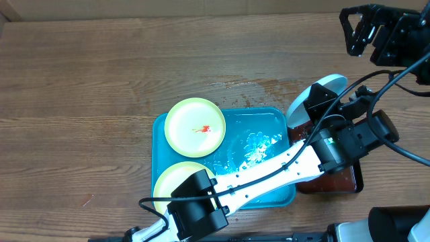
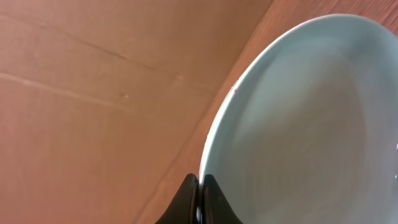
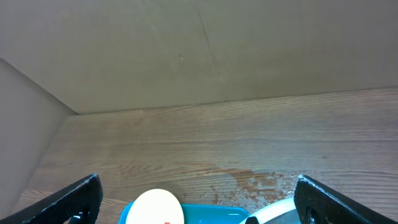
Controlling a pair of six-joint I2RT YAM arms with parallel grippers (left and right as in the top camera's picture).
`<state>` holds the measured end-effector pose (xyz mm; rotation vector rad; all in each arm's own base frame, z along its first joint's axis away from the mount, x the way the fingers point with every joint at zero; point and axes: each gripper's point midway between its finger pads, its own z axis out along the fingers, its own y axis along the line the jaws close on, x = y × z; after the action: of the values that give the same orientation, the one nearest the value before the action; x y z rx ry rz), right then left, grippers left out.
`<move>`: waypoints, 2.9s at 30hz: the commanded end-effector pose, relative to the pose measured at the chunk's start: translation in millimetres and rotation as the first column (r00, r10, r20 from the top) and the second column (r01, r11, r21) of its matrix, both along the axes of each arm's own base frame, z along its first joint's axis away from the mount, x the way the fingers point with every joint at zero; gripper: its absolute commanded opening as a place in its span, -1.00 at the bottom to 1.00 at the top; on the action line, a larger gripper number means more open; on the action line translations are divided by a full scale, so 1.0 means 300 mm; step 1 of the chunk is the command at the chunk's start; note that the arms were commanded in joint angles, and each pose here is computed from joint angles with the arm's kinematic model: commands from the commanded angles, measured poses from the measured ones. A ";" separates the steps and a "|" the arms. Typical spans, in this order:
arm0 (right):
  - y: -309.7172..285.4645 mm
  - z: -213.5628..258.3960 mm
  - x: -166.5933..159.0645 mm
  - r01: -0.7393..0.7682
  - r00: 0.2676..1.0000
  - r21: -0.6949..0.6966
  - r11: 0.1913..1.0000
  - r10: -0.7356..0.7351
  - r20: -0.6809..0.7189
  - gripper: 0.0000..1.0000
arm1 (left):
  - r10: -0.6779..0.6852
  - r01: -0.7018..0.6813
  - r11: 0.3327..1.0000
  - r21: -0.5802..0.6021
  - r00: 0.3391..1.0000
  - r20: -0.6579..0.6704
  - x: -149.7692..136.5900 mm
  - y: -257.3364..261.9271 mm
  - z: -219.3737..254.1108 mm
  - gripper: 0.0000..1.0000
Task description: Clean dirty plates on tray and stack at the side
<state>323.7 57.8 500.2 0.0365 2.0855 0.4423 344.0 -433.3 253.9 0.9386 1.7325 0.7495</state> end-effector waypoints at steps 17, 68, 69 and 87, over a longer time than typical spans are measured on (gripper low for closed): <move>0.012 0.031 -0.032 -0.023 0.999 0.022 0.999 0.023 0.025 1.00 | -0.068 0.064 0.987 -0.149 0.997 -0.025 -0.086 -0.097 0.015 -0.92; 0.020 -0.330 0.065 0.051 0.914 0.079 0.996 -0.015 -0.405 1.00 | 0.113 -0.885 0.049 -0.463 0.465 -0.878 0.169 1.229 -0.281 -0.91; 0.022 -0.340 0.066 0.050 0.910 0.079 0.996 -0.013 -0.415 1.00 | 0.129 -0.884 0.013 -0.467 0.465 -0.876 0.143 1.282 -0.287 -0.91; 0.077 -0.381 0.057 0.005 0.891 0.076 0.997 0.030 -0.453 1.00 | 0.296 -0.770 -0.525 -0.361 0.233 -0.926 -0.222 2.006 -0.554 -0.92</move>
<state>342.9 72.8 385.4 0.2119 2.5268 0.5407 273.4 170.3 97.9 -1.5018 2.3661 -0.2384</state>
